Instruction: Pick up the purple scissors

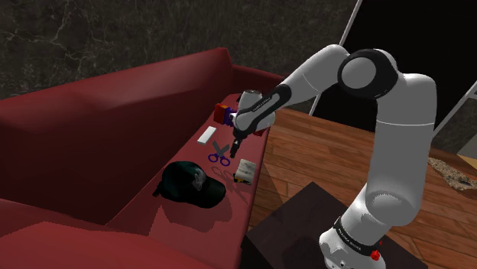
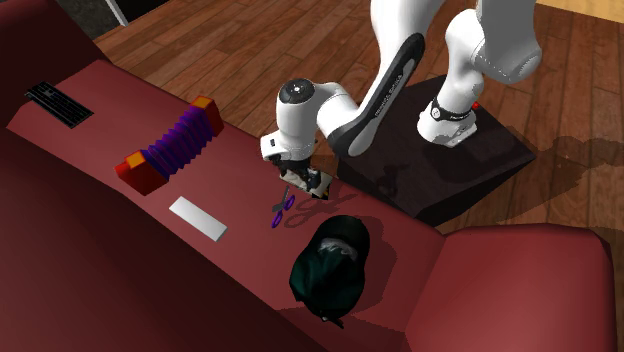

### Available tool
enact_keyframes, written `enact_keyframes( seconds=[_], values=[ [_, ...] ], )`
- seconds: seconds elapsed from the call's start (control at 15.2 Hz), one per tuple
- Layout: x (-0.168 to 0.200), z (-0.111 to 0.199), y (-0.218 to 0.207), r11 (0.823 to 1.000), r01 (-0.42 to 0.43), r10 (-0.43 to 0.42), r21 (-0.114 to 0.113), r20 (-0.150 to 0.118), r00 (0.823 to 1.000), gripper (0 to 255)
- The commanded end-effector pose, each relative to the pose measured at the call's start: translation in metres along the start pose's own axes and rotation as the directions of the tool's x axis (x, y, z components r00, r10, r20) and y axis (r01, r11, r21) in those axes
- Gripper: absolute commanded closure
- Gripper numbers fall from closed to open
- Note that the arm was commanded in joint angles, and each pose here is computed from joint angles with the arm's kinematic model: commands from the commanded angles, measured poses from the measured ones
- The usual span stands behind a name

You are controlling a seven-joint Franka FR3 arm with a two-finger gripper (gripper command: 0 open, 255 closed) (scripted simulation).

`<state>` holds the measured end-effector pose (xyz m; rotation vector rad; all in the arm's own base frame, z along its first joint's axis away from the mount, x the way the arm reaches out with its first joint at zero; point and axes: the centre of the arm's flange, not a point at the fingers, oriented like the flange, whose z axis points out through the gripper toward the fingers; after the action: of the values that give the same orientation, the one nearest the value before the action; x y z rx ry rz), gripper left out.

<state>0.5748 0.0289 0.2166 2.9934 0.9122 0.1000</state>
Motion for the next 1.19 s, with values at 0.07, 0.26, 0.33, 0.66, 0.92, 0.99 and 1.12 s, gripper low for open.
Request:
enact_keyframes(
  seconds=[0.07, 0.26, 0.33, 0.66, 0.92, 0.99, 1.12],
  values=[
    [0.016, 0.028, 0.005, 0.999, 0.044, -0.044, 0.0, 0.0, 0.999, 0],
    [0.015, 0.044, 0.004, 0.999, 0.044, -0.044, 0.0, 0.0, 0.999, 0],
    [0.015, 0.049, 0.004, 0.999, 0.044, -0.044, 0.0, 0.0, 0.999, 0],
    [0.013, 0.068, 0.003, 0.999, 0.044, -0.044, 0.0, 0.0, 0.999, 0],
    [0.013, 0.068, 0.003, 0.999, 0.044, -0.044, 0.0, 0.0, 0.999, 255],
    [0.013, 0.068, 0.003, 0.999, 0.044, -0.044, 0.0, 0.0, 0.999, 255],
    [0.013, 0.068, 0.003, 0.999, 0.044, -0.044, 0.0, 0.0, 0.999, 255]
  ],
)
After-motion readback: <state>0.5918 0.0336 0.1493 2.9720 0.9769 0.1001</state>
